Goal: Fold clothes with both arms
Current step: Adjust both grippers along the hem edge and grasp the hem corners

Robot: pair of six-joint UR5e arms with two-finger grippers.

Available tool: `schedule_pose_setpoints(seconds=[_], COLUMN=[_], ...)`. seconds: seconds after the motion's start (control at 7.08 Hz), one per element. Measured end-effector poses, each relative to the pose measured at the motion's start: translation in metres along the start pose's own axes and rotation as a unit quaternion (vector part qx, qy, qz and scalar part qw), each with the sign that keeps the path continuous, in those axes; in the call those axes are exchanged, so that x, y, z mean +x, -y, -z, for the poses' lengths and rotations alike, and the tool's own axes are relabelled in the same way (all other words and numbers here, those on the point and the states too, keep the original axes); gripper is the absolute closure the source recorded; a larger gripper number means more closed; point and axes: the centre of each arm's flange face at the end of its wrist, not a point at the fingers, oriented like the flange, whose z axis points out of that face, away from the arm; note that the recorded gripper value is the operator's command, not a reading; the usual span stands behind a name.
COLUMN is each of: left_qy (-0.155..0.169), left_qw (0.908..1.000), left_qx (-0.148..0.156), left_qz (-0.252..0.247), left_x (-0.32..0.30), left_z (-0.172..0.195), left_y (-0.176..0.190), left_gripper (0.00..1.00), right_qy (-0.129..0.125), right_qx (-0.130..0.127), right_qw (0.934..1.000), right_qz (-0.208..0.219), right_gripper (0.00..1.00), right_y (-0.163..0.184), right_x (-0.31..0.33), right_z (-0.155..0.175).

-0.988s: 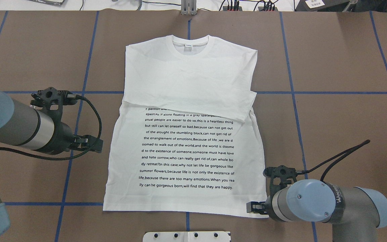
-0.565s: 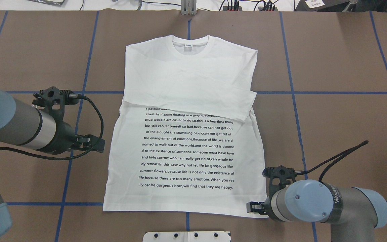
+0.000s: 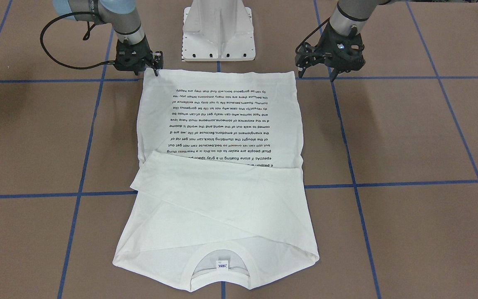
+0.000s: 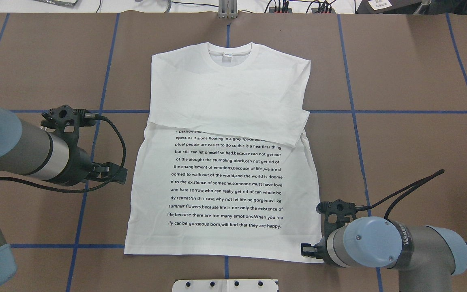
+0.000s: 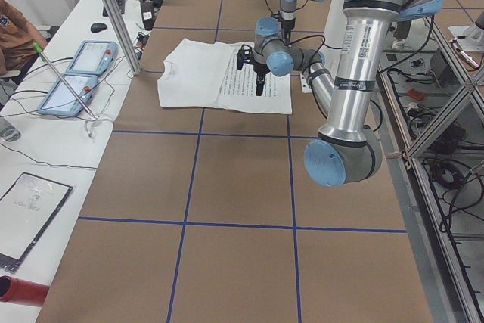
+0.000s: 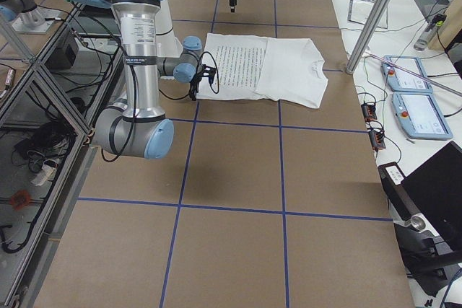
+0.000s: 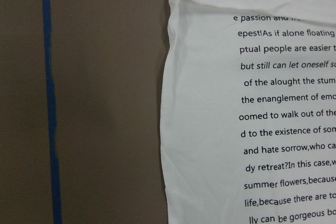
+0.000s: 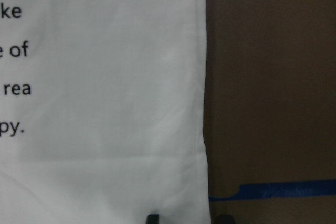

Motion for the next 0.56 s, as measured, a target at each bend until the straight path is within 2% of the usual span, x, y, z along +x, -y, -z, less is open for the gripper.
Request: schedule_pose_setpoints(seconds=[0.14,0.56], left_qy=[0.0,0.0], left_qw=[1.0,1.0], left_qx=[0.0,0.0], left_qz=[0.0,0.0], left_x=[-0.0002,0.0004], left_z=[-0.0005,-0.0007], left_y=[0.0001,0.0005], left_gripper=[0.0,0.0], right_qy=[0.001,0.004], right_qx=[0.001,0.005], right_qw=[1.0,0.9999], right_qz=[0.0,-0.008], right_gripper=[1.0,1.0], right_y=[0.0001,-0.0001], right_x=[-0.0007,-0.0019], right_z=[0.0007,0.0037])
